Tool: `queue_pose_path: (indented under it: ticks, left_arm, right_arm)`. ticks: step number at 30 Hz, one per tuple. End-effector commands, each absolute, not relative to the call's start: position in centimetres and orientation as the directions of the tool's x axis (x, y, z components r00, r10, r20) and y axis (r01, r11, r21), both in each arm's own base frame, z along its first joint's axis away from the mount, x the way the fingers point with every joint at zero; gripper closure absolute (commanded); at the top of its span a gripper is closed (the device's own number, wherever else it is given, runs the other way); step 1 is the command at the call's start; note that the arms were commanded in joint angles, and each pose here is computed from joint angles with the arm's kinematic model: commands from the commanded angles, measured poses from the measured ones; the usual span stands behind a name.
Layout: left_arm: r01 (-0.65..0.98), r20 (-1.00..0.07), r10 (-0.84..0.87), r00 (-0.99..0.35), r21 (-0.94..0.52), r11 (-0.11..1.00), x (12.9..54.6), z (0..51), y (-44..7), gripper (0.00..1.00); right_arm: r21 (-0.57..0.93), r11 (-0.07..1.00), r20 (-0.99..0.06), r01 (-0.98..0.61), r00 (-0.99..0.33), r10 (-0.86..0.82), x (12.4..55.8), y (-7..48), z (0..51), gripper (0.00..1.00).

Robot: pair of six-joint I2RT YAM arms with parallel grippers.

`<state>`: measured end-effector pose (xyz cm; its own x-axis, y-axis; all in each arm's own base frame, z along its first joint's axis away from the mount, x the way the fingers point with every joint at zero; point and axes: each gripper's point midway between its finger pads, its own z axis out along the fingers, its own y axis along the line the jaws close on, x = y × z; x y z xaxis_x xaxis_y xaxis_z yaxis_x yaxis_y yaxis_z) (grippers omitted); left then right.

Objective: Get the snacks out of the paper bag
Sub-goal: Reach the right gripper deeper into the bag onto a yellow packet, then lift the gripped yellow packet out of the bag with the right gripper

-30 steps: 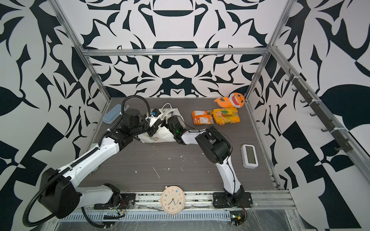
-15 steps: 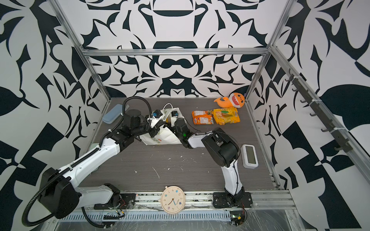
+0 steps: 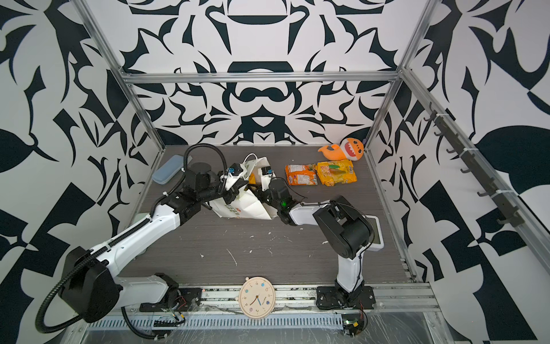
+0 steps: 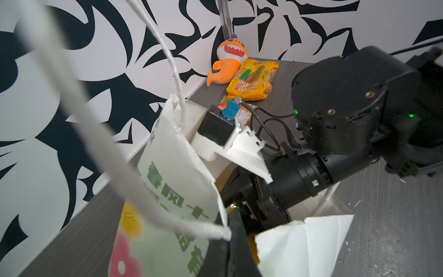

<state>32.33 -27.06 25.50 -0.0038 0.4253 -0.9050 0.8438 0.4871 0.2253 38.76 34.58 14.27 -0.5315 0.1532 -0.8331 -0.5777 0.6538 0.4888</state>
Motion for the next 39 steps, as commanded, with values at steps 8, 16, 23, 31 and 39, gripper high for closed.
queue_pose_path:
  ticks: [8,16,23,31,39]
  left_arm:
    - [0.83,-0.9,0.435,0.018,0.256,0.495,33.0,26.2,-26.9,1.0]
    - [0.83,-0.898,0.439,0.017,0.258,0.495,33.2,26.1,-26.9,1.0]
    - [0.83,-0.9,0.436,0.013,0.253,0.498,33.3,26.2,-27.0,1.0]
    - [0.826,-0.9,0.436,0.017,0.258,0.502,33.2,26.3,-26.9,1.0]
    - [0.825,-0.899,0.438,0.027,0.268,0.498,33.3,26.5,-26.9,1.0]
  right_arm:
    - [0.456,0.606,-0.883,-0.652,-0.414,0.219,37.7,31.9,21.2,1.0]
    - [0.453,0.626,-0.883,-0.635,-0.415,0.218,36.4,29.8,21.7,1.0]
    - [0.453,0.651,-0.884,-0.609,-0.401,0.24,36.3,27.3,24.2,1.0]
    - [0.422,0.701,-0.891,-0.575,-0.405,0.203,36.2,25.2,27.0,1.0]
    - [0.424,0.721,-0.894,-0.548,-0.38,0.237,35.5,22.4,31.7,1.0]
